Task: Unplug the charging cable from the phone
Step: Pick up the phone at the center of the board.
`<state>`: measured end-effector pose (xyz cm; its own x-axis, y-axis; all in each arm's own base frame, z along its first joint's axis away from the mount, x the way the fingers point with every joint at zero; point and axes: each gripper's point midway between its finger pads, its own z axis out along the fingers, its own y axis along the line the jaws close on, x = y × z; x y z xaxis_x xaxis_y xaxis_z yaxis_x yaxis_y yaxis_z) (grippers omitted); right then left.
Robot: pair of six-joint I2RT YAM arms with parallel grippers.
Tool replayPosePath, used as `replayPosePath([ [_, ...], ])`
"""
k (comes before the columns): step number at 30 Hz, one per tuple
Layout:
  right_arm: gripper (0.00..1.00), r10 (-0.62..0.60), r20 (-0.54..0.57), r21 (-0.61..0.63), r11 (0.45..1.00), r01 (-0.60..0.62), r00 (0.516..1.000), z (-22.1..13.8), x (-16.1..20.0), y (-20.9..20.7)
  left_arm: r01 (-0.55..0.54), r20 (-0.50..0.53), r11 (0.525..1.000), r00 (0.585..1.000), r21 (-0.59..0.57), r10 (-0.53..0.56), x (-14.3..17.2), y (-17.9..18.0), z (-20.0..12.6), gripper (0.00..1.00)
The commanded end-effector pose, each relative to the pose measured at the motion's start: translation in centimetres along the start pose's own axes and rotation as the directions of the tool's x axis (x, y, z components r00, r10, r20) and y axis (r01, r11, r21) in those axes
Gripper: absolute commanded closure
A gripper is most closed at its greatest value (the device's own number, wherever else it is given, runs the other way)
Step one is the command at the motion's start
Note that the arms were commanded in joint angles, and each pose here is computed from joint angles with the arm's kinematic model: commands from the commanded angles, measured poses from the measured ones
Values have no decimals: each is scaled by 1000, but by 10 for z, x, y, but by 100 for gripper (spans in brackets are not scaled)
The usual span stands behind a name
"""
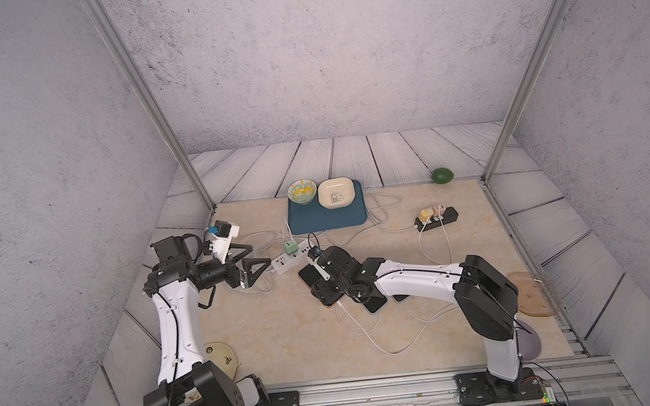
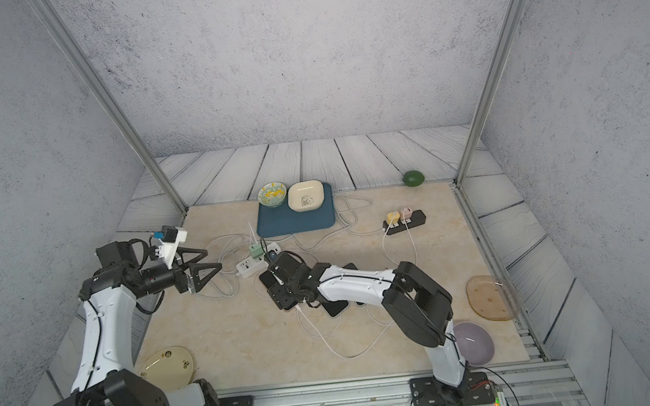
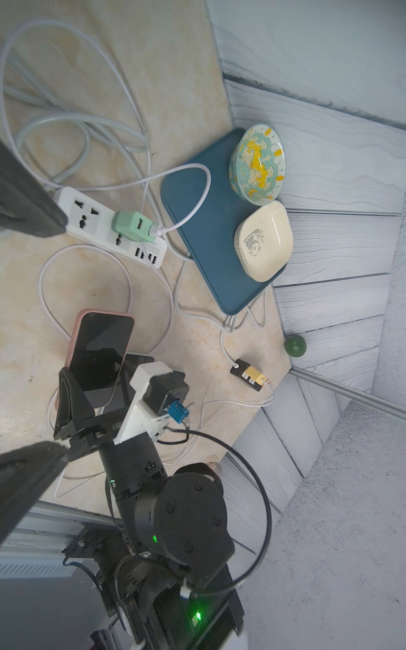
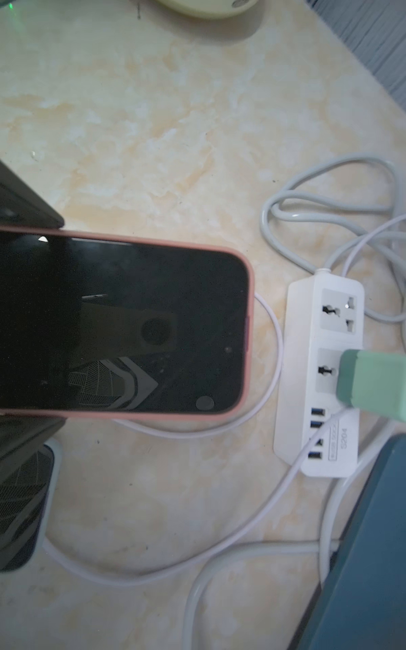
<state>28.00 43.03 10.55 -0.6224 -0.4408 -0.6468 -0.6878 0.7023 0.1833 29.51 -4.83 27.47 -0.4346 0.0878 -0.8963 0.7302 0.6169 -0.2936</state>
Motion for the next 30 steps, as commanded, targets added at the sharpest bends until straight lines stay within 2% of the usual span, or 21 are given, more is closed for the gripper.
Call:
replayPosePath([
  [1,52,128,110,-153,982,-111,986,-26,-30,3,38,52,998,998,57,-41,-14,-8,0,2],
  [5,52,242,203,-287,941,-179,949,-48,-46,-6,52,71,993,996,110,-60,-21,-15,4,2],
  [8,52,291,289,-371,912,-174,912,-67,-55,-10,57,68,988,995,140,-67,-23,-21,9,2],
  [12,52,330,343,-444,882,-158,879,-89,-63,-12,58,54,984,996,169,-68,-24,-29,17,2],
  [24,51,338,493,-591,807,23,802,-150,-76,12,62,25,951,997,303,-73,-32,-60,34,2],
  [30,52,349,537,-665,735,132,768,-178,-83,31,56,30,933,997,356,-71,-39,-75,36,2],
])
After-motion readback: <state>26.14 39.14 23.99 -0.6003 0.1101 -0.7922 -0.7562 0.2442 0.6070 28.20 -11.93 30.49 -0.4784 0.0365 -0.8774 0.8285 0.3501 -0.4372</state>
